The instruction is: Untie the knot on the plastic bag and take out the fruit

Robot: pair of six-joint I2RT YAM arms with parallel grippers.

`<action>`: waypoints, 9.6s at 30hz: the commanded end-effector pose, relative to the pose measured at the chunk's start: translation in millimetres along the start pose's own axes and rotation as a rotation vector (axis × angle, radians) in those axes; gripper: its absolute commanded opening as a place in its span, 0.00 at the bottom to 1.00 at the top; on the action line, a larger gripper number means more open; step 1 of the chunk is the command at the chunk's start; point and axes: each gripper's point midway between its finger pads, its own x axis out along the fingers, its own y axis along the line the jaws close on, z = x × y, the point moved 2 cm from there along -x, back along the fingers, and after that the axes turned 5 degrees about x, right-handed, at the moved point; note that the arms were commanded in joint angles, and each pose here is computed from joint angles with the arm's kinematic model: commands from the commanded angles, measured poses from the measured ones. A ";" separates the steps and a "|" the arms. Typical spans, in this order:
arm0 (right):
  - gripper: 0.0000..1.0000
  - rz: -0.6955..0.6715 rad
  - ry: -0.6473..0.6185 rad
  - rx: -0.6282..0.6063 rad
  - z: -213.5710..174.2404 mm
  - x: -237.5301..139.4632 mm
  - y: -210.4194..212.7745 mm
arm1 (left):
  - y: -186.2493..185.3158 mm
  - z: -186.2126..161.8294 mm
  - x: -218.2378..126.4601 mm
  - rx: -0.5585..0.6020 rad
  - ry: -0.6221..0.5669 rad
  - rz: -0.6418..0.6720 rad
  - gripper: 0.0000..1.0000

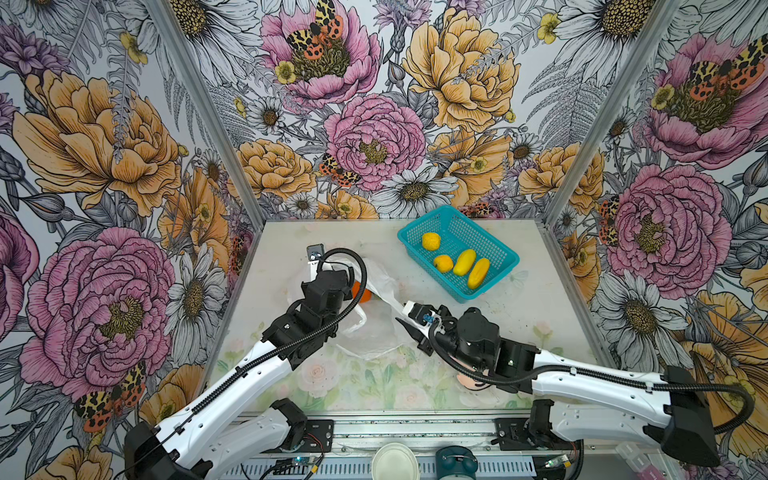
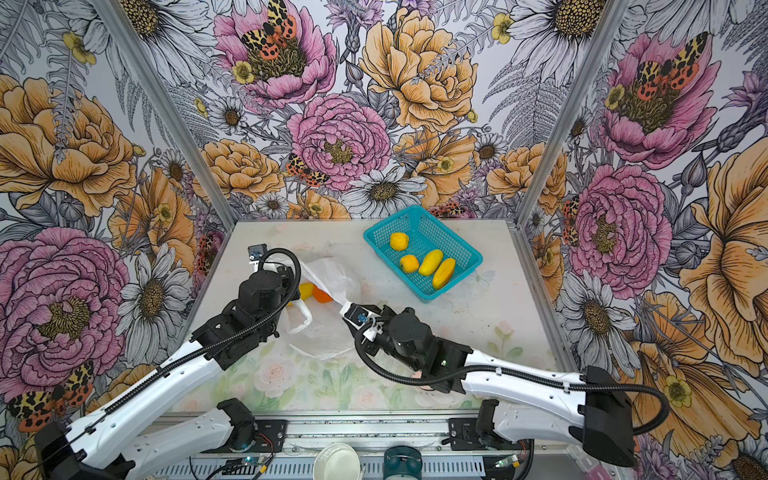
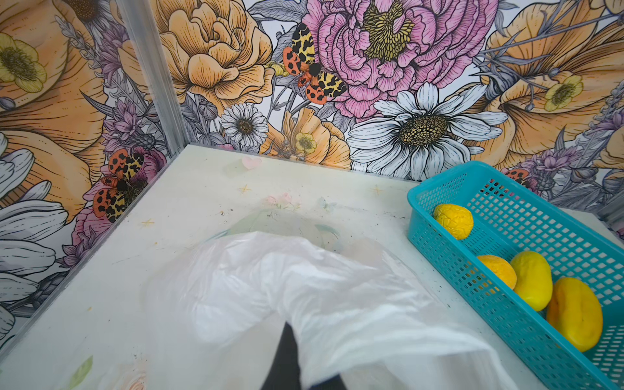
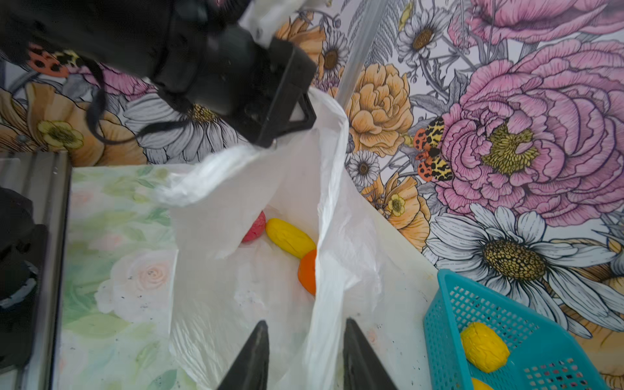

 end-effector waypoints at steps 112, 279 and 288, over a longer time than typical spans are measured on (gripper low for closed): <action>0.50 -0.349 0.390 0.439 -126.5 212.6 -56.9 | 0.6 -2.9 -2.6 -0.019 0.006 -0.026 0.00; 0.29 -0.581 -0.190 0.410 19.4 -53.2 -160.9 | 11.6 -16.8 17.5 -0.042 0.079 0.016 0.00; 0.30 -0.744 -0.061 0.627 -57.2 -60.9 -242.4 | 9.8 -19.1 20.2 -0.037 0.086 0.015 0.00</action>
